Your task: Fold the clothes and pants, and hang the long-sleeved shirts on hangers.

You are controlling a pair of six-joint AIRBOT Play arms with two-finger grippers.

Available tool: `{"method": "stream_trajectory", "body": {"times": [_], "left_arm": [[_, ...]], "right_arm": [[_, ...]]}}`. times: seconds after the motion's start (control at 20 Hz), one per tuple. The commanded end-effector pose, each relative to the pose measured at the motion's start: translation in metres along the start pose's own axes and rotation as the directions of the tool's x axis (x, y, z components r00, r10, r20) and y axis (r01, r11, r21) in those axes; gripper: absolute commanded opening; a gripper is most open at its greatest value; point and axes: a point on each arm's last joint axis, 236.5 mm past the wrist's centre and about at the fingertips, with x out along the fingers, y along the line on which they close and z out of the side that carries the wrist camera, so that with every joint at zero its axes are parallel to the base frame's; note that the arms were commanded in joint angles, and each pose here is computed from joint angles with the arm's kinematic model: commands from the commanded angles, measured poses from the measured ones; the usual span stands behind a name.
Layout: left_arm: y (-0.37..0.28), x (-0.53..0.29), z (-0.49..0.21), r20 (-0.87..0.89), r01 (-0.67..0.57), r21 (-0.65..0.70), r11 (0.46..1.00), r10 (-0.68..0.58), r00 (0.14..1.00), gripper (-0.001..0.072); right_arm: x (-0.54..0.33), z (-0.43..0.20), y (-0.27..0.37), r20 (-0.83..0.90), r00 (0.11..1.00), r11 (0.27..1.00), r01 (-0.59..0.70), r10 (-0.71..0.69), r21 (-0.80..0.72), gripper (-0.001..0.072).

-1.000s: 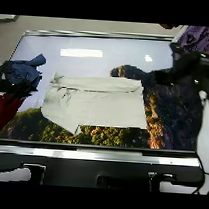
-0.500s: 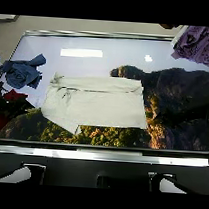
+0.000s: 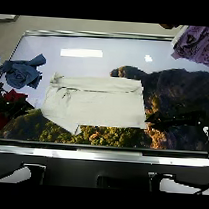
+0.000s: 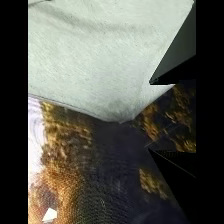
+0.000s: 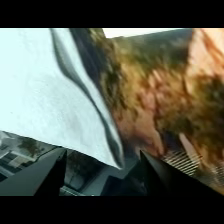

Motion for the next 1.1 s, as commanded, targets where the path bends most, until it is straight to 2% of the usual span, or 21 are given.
{"method": "stream_trajectory", "body": {"times": [0.0,0.15,0.2,0.25,0.3,0.35,0.55,0.85,1.05], "left_arm": [[0.0,0.0,-0.001,-0.001,0.0,-0.001,1.0,0.0,1.0,0.0463],[0.0,0.0,-0.003,-0.01,0.001,-0.049,0.999,-0.001,1.0,0.0463],[0.0,0.0,-0.004,-0.014,0.001,-0.061,0.998,-0.002,1.0,0.0464],[0.0,0.0,-0.004,-0.018,0.001,-0.062,0.998,-0.002,1.0,0.0464],[0.002,-0.001,-0.003,-0.013,0.001,-0.065,0.998,-0.001,1.0,0.0465],[0.005,-0.002,-0.001,-0.003,-0.001,-0.071,0.998,0.0,1.0,0.0474],[0.002,0.003,0.011,0.062,0.073,-0.029,0.997,-0.071,0.996,0.0474],[-0.012,0.046,0.0,0.018,0.229,0.023,0.973,-0.229,0.973,0.0473],[-0.01,0.062,-0.002,-0.008,0.245,0.014,0.969,-0.245,0.969,0.0472]], "right_arm": [[0.013,0.0,0.004,-0.02,0.999,0.999,-0.032,0.032,-0.018,0.0538],[0.031,-0.008,0.012,-0.063,0.998,0.997,-0.01,0.006,-0.071,0.0529],[0.035,-0.011,0.015,-0.073,0.997,0.997,-0.007,0.001,-0.081,0.0446],[0.037,-0.013,0.018,-0.082,0.997,0.996,-0.007,0.0,-0.089,0.0299],[0.037,-0.013,0.019,-0.083,0.997,0.996,-0.008,0.0,-0.089,0.0098],[0.034,-0.012,0.019,-0.072,0.997,0.996,-0.007,0.0,-0.09,0.0033],[0.016,-0.003,0.031,0.006,1.0,0.99,0.011,-0.01,-0.139,0.0033],[0.002,-0.009,0.042,0.022,1.0,0.987,0.017,-0.014,-0.157,0.0033],[0.002,-0.015,0.043,-0.003,1.0,0.988,0.008,-0.008,-0.152,0.0033]]}}
